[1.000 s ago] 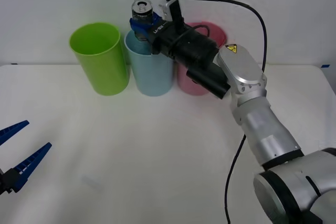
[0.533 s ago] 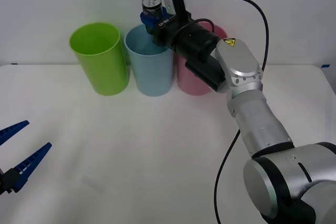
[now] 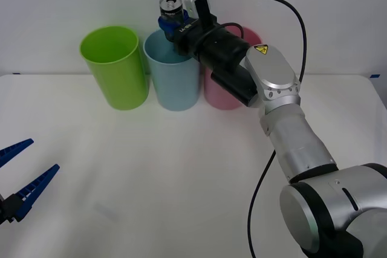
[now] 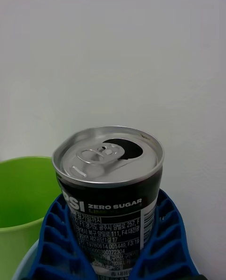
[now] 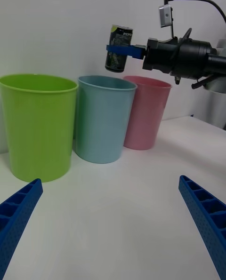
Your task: Grasp the object on the table and drop it into the matching bin: aluminum can to the light blue bin, PET bottle to the pink bin.
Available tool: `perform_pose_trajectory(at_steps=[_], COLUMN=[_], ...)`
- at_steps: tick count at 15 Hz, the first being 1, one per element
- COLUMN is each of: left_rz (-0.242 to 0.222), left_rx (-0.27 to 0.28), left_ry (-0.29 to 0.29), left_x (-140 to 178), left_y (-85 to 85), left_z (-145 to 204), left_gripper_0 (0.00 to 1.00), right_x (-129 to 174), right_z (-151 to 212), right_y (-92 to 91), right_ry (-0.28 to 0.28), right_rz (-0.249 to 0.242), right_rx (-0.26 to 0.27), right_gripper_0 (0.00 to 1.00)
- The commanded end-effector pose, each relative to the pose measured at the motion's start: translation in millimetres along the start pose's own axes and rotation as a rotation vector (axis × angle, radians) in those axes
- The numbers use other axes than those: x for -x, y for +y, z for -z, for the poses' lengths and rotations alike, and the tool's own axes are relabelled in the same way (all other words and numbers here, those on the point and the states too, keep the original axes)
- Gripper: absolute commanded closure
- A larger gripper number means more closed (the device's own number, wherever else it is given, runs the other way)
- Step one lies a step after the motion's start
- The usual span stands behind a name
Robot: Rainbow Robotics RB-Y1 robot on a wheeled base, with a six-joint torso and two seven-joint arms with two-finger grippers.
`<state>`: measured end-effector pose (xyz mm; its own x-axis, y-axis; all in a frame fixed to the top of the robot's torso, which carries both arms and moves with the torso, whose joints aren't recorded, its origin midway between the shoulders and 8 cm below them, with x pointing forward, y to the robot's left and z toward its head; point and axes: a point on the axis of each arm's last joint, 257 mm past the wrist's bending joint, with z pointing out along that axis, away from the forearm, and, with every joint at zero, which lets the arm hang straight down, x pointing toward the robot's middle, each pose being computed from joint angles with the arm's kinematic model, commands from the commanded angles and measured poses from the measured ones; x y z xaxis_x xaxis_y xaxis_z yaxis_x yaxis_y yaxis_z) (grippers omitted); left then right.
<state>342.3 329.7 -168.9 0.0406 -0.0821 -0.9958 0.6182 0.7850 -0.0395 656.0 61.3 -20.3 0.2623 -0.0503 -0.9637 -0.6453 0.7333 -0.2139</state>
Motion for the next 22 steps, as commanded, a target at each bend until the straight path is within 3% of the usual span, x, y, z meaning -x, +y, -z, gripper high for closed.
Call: perform_pose_trajectory(at_steps=[1, 8, 13, 18, 22], left_rz=[0.000, 0.000, 0.000, 0.000, 0.000], left_rx=[0.000, 0.000, 0.000, 0.000, 0.000], left_ry=[0.000, 0.000, 0.000, 0.000, 0.000], left_x=[0, 0, 0, 0, 0], left_y=[0.0, 0.0, 0.0, 0.0, 0.0], left_z=[0, 0, 0, 0, 0], left_gripper_0=[0.00, 0.00, 0.00, 0.00, 0.00], right_x=[0, 2, 1, 2, -6], right_z=[0, 2, 14, 36, 75], right_y=[-0.8, 5.6, 27.5, 38.4, 38.6], right_ry=[0.000, -0.013, -0.039, -0.068, -0.075], right_rz=[0.009, 0.000, -0.034, -0.031, -0.007], right_rx=[-0.002, 0.028, 0.129, 0.133, 0.123], right_gripper_0=[0.00, 0.00, 0.00, 0.00, 0.00])
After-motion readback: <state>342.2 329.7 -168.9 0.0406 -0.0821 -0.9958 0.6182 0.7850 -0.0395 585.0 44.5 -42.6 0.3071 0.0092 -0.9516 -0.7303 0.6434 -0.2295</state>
